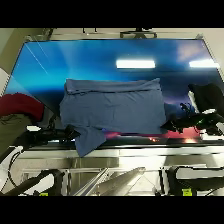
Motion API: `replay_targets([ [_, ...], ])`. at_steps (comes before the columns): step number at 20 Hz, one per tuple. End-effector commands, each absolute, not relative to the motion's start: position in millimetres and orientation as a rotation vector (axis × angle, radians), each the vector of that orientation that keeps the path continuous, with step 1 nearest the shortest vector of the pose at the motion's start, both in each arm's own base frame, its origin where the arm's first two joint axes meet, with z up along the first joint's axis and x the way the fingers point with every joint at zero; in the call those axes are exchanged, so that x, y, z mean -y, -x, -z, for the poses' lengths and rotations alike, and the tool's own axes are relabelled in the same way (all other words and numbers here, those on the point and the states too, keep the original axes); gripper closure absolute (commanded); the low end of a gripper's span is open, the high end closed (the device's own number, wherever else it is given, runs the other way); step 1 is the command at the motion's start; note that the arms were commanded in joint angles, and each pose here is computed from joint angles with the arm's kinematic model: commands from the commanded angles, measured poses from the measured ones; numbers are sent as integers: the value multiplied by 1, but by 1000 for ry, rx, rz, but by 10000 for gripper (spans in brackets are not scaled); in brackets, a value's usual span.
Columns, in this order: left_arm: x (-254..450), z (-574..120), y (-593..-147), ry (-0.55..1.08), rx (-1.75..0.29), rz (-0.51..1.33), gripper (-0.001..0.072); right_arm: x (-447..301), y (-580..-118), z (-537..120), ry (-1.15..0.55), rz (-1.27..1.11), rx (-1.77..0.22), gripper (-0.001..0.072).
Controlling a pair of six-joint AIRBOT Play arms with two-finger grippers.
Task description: Fold the shirts.
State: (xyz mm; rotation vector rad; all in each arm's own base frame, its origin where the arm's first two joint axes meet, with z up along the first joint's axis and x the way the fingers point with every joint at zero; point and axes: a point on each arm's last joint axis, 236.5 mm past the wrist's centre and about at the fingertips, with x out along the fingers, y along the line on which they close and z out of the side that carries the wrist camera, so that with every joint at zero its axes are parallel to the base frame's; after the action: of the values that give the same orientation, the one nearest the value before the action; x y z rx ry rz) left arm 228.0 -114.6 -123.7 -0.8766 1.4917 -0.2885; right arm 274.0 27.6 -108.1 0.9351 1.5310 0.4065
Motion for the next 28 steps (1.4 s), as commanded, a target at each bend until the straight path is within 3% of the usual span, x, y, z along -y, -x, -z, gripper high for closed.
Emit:
replay_targets([
  [1, 121, 107, -234, 884, -1490, 353, 678, -48, -295, 81, -1050, -499, -1431, 701],
  [8, 124, -25, -287, 729, -1213, 546, 678, -30, -315, 33, -1087, -553, -1337, 701],
  [14, 105, -82, -338, 617, -1064, 526, 678, -24, -364, -17, -1096, -605, -1091, 701],
  [22, 93, -41, -456, 478, -1041, 622, 678, -17, -475, -22, -984, -418, -700, 701],
  [28, 80, 6, -530, 465, -1029, 615, 678, -39, -521, 28, -909, -401, -657, 701],
])
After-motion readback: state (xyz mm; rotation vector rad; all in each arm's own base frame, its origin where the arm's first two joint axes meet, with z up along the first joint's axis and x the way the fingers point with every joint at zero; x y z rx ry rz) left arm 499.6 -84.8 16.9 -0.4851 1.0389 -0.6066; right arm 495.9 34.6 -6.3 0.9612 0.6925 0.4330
